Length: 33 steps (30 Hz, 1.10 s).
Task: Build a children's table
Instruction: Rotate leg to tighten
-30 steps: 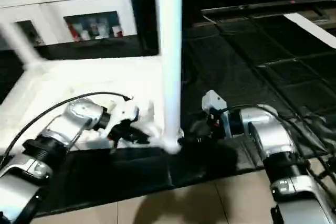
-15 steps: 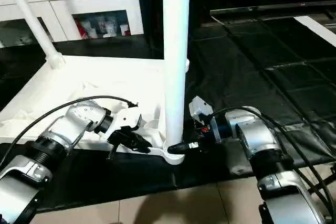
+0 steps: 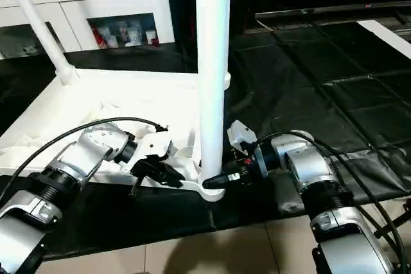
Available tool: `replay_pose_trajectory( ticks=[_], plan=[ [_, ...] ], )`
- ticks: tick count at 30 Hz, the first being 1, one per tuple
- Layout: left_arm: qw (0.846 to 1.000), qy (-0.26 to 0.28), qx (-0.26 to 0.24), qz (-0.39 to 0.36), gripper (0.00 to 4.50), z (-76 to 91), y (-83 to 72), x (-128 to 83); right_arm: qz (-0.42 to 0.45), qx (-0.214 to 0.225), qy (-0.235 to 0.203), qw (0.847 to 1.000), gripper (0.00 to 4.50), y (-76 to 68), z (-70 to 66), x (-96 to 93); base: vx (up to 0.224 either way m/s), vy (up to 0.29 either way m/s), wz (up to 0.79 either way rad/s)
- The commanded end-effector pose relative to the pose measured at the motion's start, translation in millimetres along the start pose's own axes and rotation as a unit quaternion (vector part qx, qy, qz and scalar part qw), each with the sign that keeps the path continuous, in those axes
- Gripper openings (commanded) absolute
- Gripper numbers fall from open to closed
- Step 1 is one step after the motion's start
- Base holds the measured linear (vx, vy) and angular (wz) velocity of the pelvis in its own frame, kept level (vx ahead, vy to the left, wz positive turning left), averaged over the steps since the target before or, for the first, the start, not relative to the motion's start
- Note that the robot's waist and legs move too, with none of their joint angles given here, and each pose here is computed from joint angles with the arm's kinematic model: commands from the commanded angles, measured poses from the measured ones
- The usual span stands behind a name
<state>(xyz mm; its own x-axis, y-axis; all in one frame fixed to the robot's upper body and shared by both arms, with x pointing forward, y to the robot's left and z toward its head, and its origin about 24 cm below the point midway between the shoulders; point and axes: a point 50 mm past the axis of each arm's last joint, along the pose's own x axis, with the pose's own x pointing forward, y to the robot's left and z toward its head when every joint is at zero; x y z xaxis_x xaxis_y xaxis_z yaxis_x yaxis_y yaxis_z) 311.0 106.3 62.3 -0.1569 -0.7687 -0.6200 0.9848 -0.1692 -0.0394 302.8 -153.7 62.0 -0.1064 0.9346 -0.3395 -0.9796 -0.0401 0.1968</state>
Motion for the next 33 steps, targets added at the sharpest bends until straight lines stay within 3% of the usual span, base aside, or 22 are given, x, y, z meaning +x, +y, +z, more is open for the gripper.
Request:
replay_pose_trajectory(
  ticks=[1,5,7,12,13,18,19,20,21,23,25,26,29,31,33],
  plan=[
    [0.999,0.007,-0.003,-0.035,0.00,-1.4,-5.7,10.0,0.020,0.012,-0.020,1.000,2.15,1.5,3.7,6.5,0.000,0.000,0.00],
    [0.999,0.001,-0.017,-0.028,0.00,-1.3,-4.5,10.6,0.020,0.019,-0.033,0.999,2.14,2.7,3.5,8.3,0.000,0.000,0.00],
    [0.999,-0.005,-0.041,-0.006,0.00,-1.5,-1.0,11.8,-0.007,0.043,-0.055,0.998,2.14,1.7,2.7,11.7,0.000,0.000,0.00],
    [0.996,-0.017,-0.071,0.044,0.00,0.4,7.7,13.8,-0.069,0.054,-0.075,0.993,2.14,-3.1,5.2,21.9,0.000,0.000,0.00],
    [0.993,-0.025,-0.087,0.076,0.00,3.1,13.4,16.7,-0.123,0.065,-0.076,0.987,2.14,-8.2,4.2,33.0,0.000,0.000,0.00],
    [0.981,-0.052,-0.124,0.137,0.00,13.7,24.1,26.8,-0.205,0.090,-0.063,0.973,2.11,-12.9,-0.2,60.5,0.000,0.000,0.00],
    [0.973,-0.065,-0.141,0.169,0.00,19.8,29.8,31.7,-0.257,0.118,-0.073,0.957,2.09,-19.6,1.2,71.1,0.000,0.000,0.00],
    [0.973,-0.065,-0.142,0.171,0.00,20.0,30.1,31.8,-0.259,0.118,-0.073,0.956,2.07,-19.9,1.3,71.4,0.000,0.000,0.00],
    [0.964,-0.076,-0.155,0.201,0.00,25.5,35.4,35.0,-0.305,0.130,-0.073,0.941,2.05,-25.8,3.0,79.2,0.000,0.000,0.00],
    [0.960,-0.080,-0.160,0.215,0.00,27.8,37.7,36.1,-0.324,0.136,-0.074,0.933,2.05,-28.2,3.9,82.4,0.000,0.000,0.00],
    [0.945,-0.098,-0.179,0.257,0.00,34.8,44.9,38.0,-0.384,0.149,-0.071,0.909,2.04,-36.1,7.6,90.1,0.000,0.000,0.00],
    [0.945,-0.098,-0.179,0.257,0.00,34.8,44.9,38.0,-0.384,0.149,-0.071,0.909,2.03,-36.1,7.6,90.1,0.000,0.000,0.00],
    [0.933,-0.102,-0.191,0.288,0.00,38.1,48.2,40.2,-0.453,0.174,-0.080,0.871,2.00,-44.8,15.4,95.6,0.000,0.000,0.00],
    [0.932,-0.103,-0.194,0.290,0.00,38.1,48.1,40.7,-0.468,0.173,-0.081,0.863,1.99,-46.6,18.2,96.6,0.000,0.000,0.00],
    [0.930,-0.103,-0.198,0.293,0.00,36.2,47.7,40.0,-0.460,0.174,-0.084,0.867,1.99,-46.0,21.0,100.7,0.000,0.000,0.00]
  ],
)
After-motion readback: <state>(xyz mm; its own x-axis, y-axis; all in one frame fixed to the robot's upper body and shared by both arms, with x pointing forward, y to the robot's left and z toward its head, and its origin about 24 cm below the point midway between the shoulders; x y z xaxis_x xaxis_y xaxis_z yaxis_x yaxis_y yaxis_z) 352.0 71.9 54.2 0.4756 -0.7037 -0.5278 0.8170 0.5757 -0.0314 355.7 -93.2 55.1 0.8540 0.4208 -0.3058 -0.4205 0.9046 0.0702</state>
